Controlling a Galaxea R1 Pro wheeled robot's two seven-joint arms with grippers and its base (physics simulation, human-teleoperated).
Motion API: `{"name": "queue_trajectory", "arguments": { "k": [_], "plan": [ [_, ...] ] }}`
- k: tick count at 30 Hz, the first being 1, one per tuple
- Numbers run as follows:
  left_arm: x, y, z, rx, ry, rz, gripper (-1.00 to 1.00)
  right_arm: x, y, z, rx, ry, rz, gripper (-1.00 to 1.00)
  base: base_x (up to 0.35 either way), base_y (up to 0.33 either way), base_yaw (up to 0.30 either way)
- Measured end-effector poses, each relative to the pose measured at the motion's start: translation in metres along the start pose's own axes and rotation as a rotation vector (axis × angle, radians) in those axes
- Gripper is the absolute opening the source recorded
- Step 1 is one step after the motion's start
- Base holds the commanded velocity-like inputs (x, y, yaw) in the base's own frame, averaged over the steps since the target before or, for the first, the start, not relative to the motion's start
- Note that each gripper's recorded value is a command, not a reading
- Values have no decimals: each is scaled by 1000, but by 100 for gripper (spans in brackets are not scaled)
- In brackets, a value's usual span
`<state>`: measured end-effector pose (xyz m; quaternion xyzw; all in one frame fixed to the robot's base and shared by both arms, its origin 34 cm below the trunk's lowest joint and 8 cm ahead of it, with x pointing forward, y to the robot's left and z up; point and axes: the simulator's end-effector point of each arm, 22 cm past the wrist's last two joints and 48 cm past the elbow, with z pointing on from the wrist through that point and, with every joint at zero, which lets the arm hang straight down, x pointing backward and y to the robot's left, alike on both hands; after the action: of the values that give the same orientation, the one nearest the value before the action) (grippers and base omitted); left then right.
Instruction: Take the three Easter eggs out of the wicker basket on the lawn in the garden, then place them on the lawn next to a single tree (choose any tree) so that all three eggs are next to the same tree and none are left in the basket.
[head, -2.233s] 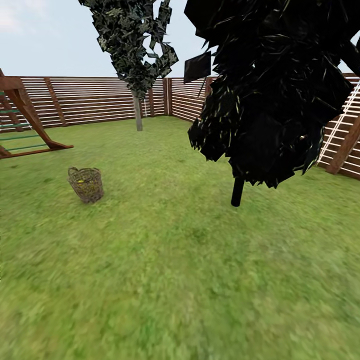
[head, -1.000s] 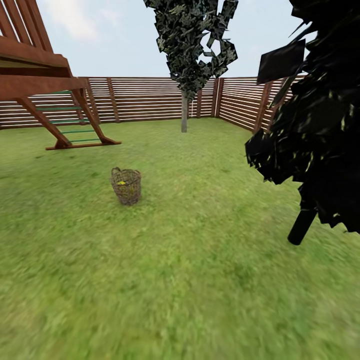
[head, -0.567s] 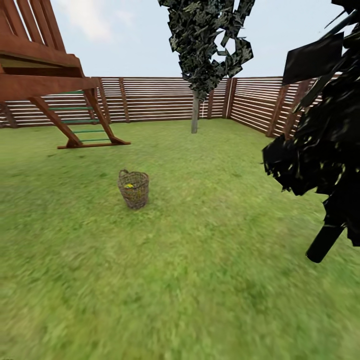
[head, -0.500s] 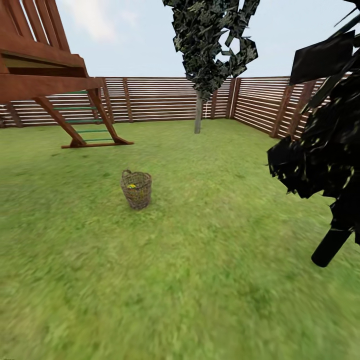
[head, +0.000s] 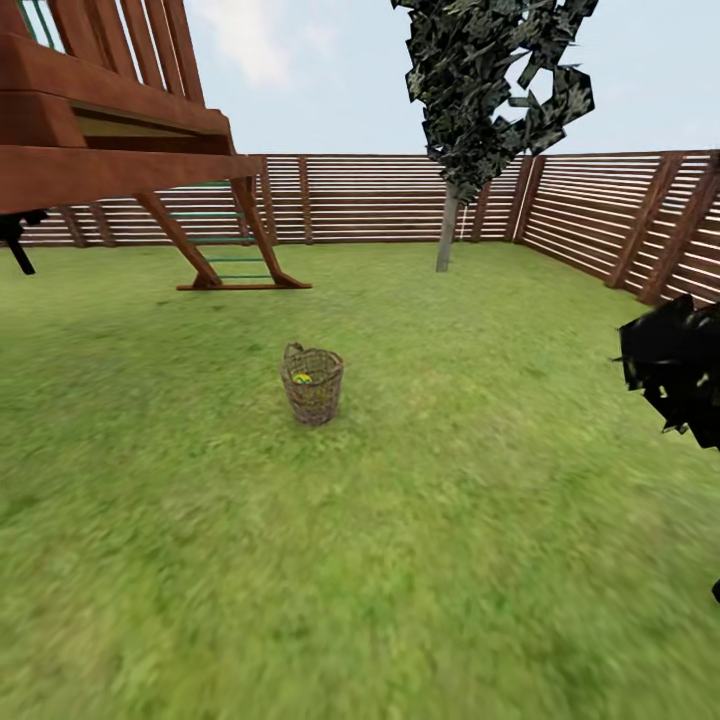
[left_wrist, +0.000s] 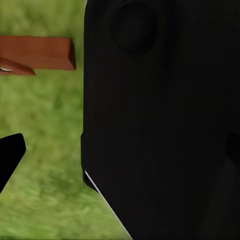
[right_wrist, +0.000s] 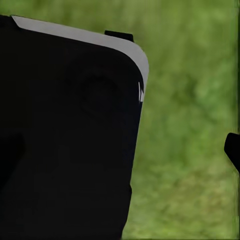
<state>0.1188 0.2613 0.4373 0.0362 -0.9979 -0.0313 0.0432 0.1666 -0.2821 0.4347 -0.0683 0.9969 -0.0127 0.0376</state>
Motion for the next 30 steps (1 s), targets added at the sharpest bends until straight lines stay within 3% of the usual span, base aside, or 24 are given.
{"name": "queue_trajectory", "arguments": {
  "k": [25, 30],
  "plan": [
    [0, 0, 0, 0, 1, 0, 100, 3, -2, 0, 2, 6, -2, 100, 328, 0, 9],
    [1, 0, 0, 0, 1, 0, 100, 3, 0, 0, -1, 5, -2, 100, 328, 0, 164]
  ]
}}
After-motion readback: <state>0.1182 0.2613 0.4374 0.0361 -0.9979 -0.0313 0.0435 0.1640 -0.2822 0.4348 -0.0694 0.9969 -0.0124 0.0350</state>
